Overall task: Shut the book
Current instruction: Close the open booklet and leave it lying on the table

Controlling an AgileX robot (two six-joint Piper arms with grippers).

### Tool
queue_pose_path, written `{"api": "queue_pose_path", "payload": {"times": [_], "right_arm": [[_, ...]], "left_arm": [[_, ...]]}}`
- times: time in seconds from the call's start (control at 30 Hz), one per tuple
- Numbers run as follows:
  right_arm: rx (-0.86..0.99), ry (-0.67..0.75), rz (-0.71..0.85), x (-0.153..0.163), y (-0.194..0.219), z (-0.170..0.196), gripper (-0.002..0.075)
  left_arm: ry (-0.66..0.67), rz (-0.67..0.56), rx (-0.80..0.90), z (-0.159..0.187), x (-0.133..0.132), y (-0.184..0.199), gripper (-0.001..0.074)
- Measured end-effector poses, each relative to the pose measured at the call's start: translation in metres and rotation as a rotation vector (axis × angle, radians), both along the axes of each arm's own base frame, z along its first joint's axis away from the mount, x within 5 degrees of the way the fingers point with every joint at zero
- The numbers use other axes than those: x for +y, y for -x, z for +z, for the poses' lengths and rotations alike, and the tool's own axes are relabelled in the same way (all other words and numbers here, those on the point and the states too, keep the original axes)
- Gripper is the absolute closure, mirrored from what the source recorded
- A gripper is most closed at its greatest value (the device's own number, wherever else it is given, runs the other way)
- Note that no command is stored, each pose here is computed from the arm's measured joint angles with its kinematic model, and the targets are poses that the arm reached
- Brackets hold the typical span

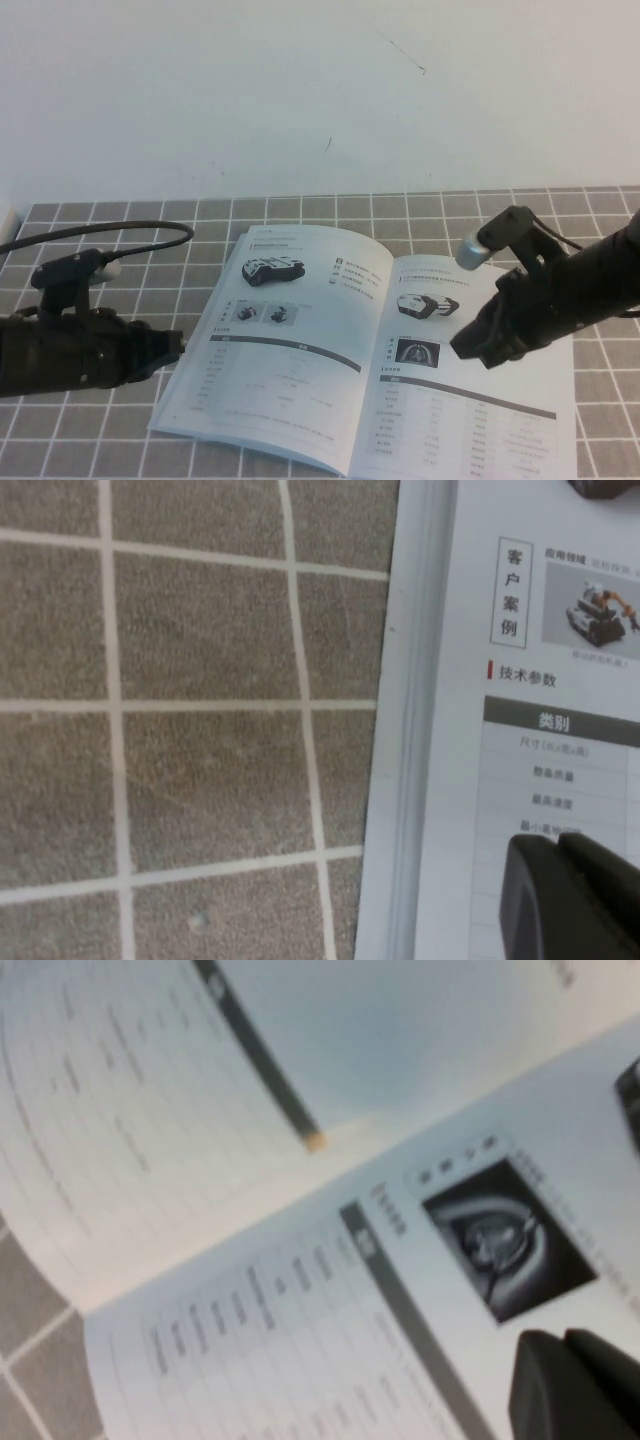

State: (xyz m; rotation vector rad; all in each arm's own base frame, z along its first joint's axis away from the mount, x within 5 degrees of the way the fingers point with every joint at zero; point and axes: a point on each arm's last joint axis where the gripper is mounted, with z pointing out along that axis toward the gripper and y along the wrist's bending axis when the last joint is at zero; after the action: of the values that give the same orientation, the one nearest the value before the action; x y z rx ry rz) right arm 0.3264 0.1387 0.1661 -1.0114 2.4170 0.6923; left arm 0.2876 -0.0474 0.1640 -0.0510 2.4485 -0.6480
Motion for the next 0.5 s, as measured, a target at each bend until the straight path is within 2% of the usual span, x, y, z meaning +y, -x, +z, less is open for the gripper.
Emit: {"api": "queue_pose_path", "payload": {"times": [0.07, 0.2, 0.5], "right_arm": [[0.031, 0.048, 0.022, -0.003, 0.004, -0.004, 0.0729], [0.021, 0.098, -0.033, -0.009, 0.003, -0.010, 0.0729], [0.072, 0.126, -0.055, -0.010, 0.002, -0.032, 0.0729]], "left_arm": [[-0.005, 0.005, -0.012, 0.000, 0.001, -0.001, 0.0739], [0.011, 0.042, -0.033, 0.002, 0.002, -0.004, 0.0739], [-0.001, 0.031, -0.074, 0.004, 0.002, -0.006, 0.0739]]}}
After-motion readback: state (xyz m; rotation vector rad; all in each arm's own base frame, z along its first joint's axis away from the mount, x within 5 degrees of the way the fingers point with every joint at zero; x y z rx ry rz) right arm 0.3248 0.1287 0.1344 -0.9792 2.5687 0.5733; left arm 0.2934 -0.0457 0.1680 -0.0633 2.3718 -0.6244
